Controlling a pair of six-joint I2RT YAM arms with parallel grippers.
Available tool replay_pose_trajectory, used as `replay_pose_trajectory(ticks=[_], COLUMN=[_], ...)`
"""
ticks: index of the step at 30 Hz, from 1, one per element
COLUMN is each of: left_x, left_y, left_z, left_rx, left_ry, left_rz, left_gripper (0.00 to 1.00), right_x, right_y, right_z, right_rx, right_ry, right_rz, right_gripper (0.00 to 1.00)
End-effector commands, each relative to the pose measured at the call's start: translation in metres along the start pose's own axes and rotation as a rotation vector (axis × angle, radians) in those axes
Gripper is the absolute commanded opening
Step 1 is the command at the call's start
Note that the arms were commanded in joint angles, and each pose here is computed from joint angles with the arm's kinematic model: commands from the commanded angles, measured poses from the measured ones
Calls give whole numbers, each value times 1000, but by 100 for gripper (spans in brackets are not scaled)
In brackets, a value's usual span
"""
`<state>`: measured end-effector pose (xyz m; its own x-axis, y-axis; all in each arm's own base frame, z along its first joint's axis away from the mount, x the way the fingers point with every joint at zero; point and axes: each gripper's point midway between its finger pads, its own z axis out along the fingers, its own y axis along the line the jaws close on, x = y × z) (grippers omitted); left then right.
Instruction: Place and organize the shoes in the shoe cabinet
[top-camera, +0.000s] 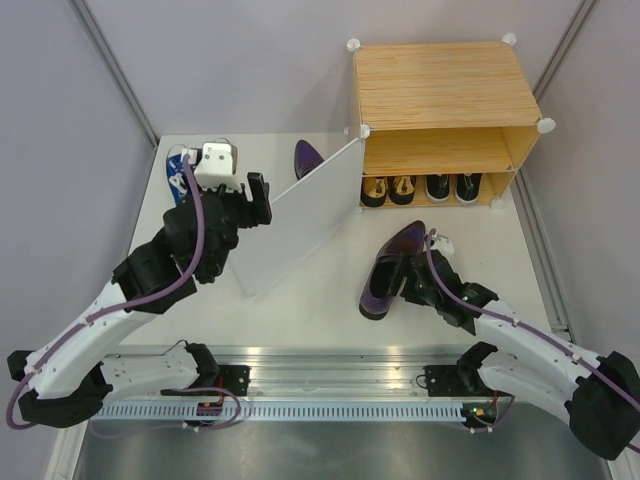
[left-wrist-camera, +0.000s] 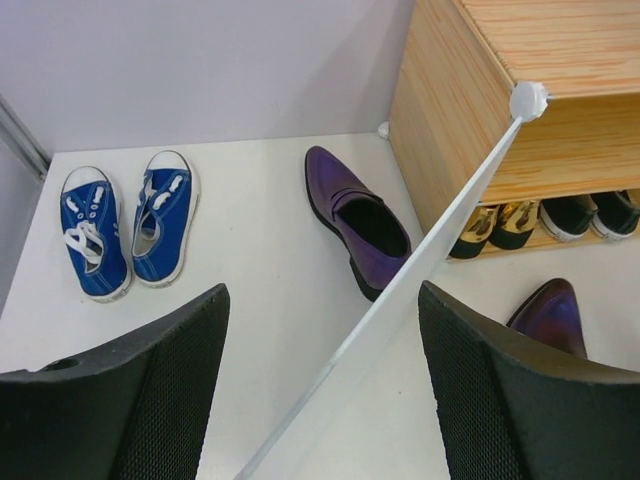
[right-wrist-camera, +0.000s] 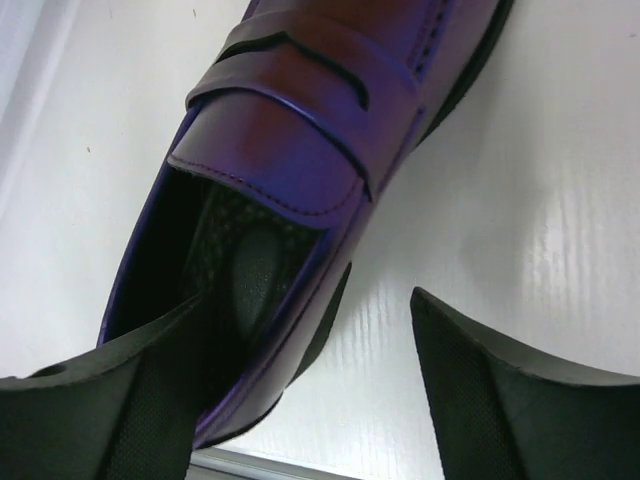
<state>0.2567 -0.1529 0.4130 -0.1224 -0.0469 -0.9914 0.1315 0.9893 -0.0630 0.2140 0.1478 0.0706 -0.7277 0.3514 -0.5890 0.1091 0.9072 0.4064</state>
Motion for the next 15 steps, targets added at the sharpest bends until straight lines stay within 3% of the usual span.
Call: replay_pose_trajectory(ticks=[1, 4, 7, 10, 12, 15], left_x=[4, 13, 21, 26, 32, 37], left_y=[-2, 1, 10, 14, 15, 11], left_z=[7, 9, 8, 5, 6, 8], left_rx=[-1, -12, -45, -41, -42, -31], left_ry=[-19, -5, -9, -40, -32, -21], left_rz=[78, 126, 133, 125, 137, 143], left_gripper=[80, 80, 80, 80, 80, 81], right_x=[-6, -13, -26, -36, -36, -32], right_y=[25, 31, 37, 33, 37, 38], right_z=[8, 6, -1, -4, -2, 6], right_rx=[-78, -90, -101, -45, -47, -28], right_ry=[-20, -28, -58, -42, -10, 36], right_rz=[40, -5, -91, -220, -293, -324], right_gripper=[79, 41, 18, 2, 2, 11])
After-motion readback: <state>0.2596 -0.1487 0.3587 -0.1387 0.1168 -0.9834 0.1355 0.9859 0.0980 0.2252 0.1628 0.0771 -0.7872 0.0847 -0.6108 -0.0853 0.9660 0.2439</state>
